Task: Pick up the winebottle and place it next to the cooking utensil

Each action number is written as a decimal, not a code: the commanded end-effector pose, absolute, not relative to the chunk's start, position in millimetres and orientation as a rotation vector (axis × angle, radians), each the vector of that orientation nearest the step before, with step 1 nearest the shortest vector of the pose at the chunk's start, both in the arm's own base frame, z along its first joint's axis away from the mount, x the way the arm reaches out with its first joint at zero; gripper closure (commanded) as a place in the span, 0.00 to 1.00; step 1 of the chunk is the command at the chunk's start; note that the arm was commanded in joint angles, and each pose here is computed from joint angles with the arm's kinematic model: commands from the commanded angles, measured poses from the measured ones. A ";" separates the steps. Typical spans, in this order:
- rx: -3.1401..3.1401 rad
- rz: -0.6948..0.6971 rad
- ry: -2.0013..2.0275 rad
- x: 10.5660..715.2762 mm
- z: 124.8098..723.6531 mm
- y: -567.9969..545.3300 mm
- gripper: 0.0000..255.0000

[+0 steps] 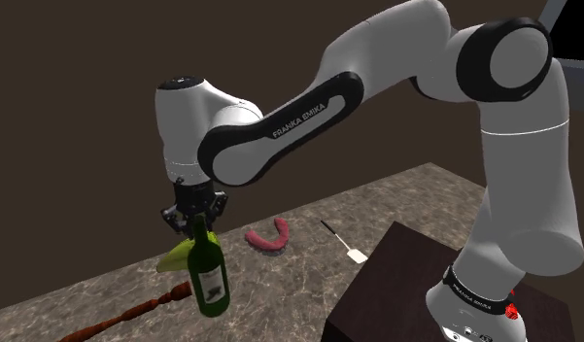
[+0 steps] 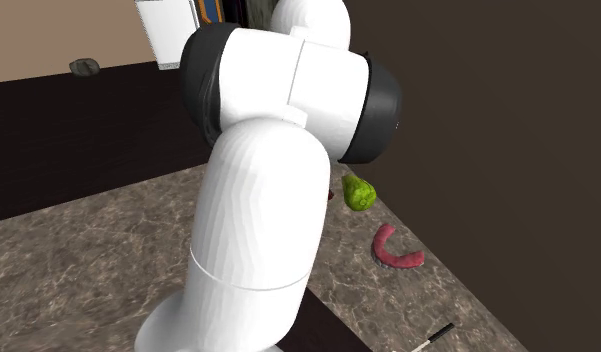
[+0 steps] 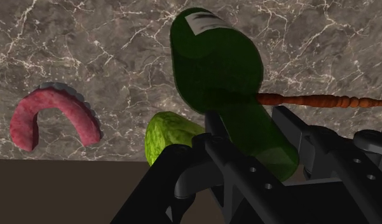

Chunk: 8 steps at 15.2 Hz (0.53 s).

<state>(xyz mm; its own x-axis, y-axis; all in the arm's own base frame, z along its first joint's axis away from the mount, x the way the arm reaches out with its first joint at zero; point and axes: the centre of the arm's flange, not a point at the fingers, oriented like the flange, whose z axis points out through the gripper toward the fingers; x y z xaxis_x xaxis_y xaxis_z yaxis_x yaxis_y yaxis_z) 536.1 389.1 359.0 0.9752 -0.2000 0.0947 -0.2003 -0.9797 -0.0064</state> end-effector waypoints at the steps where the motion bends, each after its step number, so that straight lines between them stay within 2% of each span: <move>1: 3.119 0.149 -0.316 536.1 368.8 388.9 1.00; 8: 3.119 0.149 -0.316 536.1 405.7 388.9 1.00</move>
